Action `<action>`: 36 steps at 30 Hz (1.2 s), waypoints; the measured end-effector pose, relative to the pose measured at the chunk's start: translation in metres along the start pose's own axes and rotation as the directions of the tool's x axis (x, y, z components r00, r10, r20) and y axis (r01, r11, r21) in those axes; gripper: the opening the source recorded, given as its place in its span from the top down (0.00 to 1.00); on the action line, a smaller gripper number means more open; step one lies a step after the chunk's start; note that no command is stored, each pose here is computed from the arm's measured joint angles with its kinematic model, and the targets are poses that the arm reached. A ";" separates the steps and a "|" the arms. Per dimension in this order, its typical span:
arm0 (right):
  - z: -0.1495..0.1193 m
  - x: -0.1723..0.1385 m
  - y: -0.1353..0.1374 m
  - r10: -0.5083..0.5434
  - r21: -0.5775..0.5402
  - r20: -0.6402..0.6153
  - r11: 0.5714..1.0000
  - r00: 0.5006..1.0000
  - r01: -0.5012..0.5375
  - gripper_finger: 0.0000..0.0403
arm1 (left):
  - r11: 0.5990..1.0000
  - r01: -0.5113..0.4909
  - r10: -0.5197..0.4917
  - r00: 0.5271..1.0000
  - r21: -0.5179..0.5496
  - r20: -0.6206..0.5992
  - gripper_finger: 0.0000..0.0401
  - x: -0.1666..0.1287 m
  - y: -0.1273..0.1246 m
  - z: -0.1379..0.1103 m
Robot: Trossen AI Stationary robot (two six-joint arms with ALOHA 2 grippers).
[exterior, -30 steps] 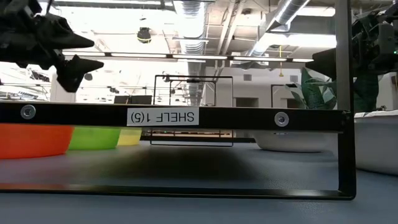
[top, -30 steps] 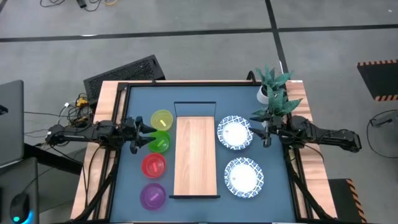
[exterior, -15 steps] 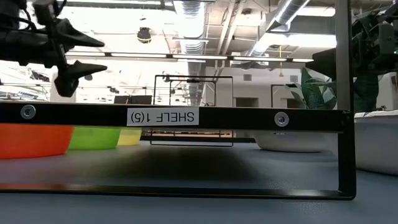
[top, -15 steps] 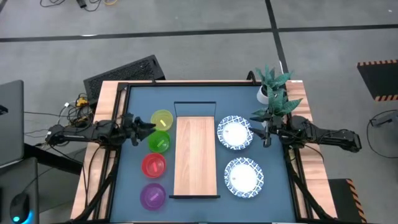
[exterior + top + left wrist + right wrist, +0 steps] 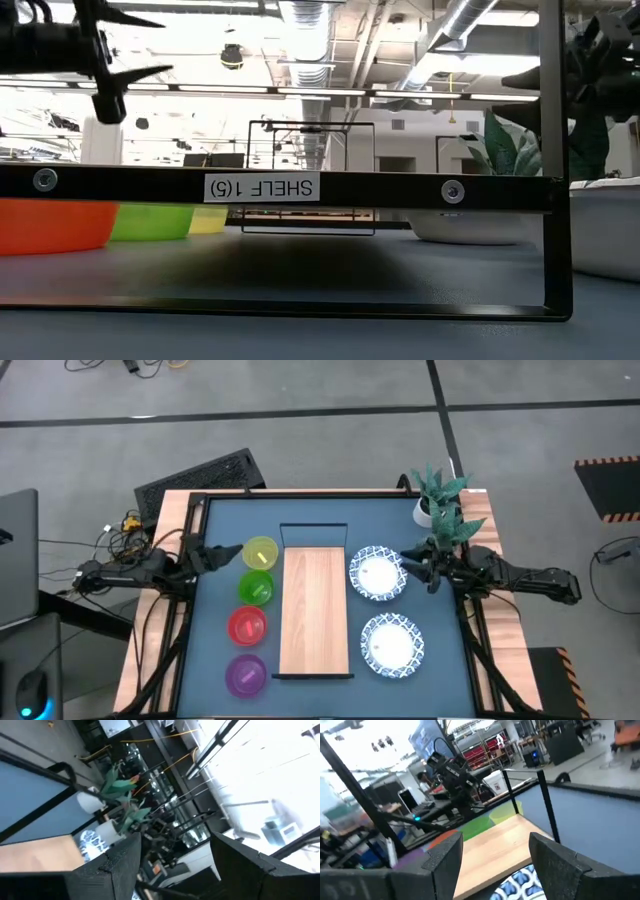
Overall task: Place and stack bowls onto a shelf
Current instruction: Put the green bowl on the shelf
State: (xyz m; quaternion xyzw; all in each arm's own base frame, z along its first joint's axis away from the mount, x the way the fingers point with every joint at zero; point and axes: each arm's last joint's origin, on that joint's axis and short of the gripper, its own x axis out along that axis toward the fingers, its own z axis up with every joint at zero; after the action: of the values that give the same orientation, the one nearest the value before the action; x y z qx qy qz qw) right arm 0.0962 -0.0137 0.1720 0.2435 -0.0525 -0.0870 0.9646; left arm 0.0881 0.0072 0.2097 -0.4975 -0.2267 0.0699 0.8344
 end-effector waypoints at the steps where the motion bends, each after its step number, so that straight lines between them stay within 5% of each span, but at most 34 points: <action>1: 0.001 0.000 0.000 -0.001 0.027 0.012 1.000 1.000 0.001 0.37 | 1.000 0.011 -0.011 1.000 -0.005 0.007 0.44 0.001 -0.004 0.002; 8: 0.020 -0.003 0.006 -0.029 0.216 0.253 0.976 0.967 -0.027 0.37 | 0.998 0.052 -0.054 0.997 0.036 0.056 0.44 0.010 -0.046 0.025; 13: 0.051 -0.012 0.019 -0.004 0.164 0.440 0.983 0.898 -0.076 0.37 | 0.994 0.049 -0.056 0.996 0.095 0.069 0.44 0.026 -0.080 0.039; 19: 0.104 -0.028 0.047 0.031 0.063 0.500 0.995 0.866 -0.072 0.37 | 0.980 -0.044 0.045 0.999 0.196 0.000 0.44 0.051 -0.111 0.047; 25: 0.157 -0.015 0.078 -0.024 -0.096 0.350 0.993 0.937 0.061 0.37 | 0.925 -0.213 0.261 0.958 0.315 -0.118 0.44 0.069 -0.134 0.053; 30: 0.182 0.022 0.095 -0.171 -0.195 0.069 0.964 0.983 0.181 0.37 | 0.869 -0.310 0.400 0.899 0.385 -0.178 0.44 0.075 -0.150 0.061; 36: 0.177 0.079 0.097 -0.385 -0.326 -0.302 0.901 0.872 0.285 0.37 | 0.846 -0.336 0.442 0.876 0.413 -0.194 0.44 0.076 -0.161 0.067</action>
State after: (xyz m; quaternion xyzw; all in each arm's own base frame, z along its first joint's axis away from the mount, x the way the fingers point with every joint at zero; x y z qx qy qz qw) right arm 0.1621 -0.0269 0.3781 0.1265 0.1802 -0.2147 0.9515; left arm 0.1082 0.0070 0.3985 -0.3731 0.0182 0.2088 0.9038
